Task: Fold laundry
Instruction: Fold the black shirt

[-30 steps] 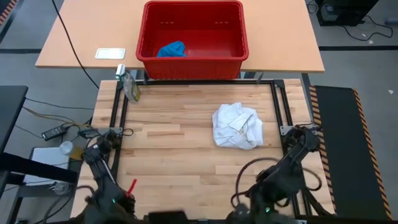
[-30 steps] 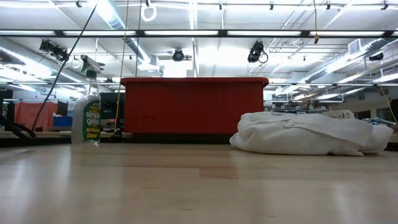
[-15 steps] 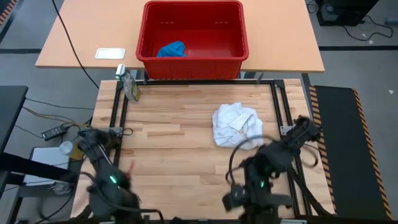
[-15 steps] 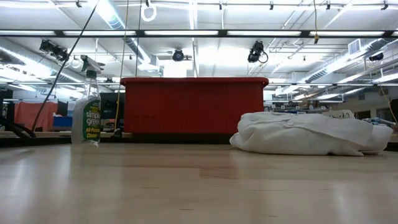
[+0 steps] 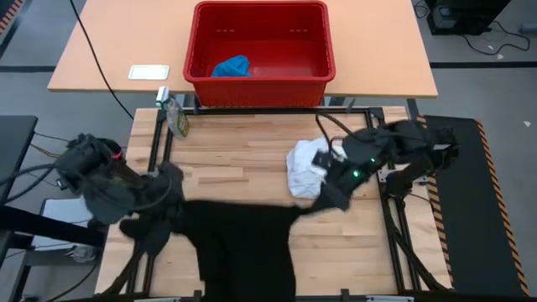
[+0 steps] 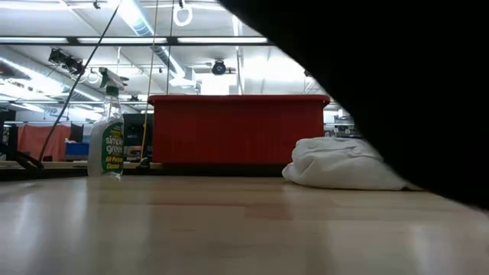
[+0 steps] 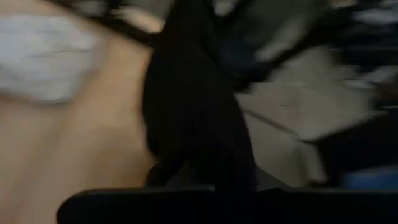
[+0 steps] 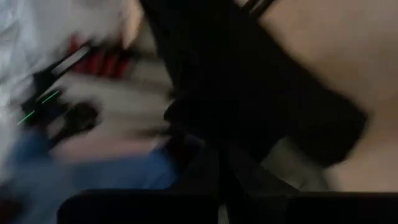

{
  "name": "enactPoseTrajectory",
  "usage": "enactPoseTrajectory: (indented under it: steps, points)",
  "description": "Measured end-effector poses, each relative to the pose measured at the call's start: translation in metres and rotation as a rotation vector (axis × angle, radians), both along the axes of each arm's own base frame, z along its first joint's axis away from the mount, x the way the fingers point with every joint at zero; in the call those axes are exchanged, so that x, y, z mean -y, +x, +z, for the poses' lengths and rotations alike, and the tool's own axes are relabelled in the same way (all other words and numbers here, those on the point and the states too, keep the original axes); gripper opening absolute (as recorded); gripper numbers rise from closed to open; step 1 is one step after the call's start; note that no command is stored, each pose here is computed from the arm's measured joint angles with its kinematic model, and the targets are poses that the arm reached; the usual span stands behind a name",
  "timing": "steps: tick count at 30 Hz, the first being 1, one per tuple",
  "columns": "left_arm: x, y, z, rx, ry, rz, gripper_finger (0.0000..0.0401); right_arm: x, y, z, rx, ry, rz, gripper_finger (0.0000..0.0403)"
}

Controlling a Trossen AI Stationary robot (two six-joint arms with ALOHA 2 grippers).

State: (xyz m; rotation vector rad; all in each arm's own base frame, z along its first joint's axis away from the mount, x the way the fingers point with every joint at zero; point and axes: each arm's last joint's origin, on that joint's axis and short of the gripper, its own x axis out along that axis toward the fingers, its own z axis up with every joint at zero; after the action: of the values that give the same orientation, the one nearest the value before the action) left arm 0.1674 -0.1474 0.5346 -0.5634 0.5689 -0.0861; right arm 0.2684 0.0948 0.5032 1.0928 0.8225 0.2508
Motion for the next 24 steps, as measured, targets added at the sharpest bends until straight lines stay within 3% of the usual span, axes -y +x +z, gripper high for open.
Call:
enactPoseTrajectory:
  steps: [4, 9, 20, 24]
  points:
    - [-0.032, -0.008, 0.002, 0.012, 0.167, 0.105, 0.0000, 0.033, -0.007, 0.005, 0.042, -0.130, -0.198, 0.0009]
    - [-0.069, -0.005, 0.004, 0.001, 0.336, 0.193, 0.0000, 0.067, -0.003, 0.003, 0.072, -0.303, -0.336, 0.0009]
    - [-0.119, -0.002, 0.002, -0.098, 0.634, 0.273, 0.0000, 0.115, 0.021, -0.013, 0.047, -0.584, -0.407, 0.0009]
    - [-0.133, 0.000, 0.002, -0.132, 0.713, 0.295, 0.0000, 0.127, 0.025, -0.016, 0.042, -0.638, -0.416, 0.0009]
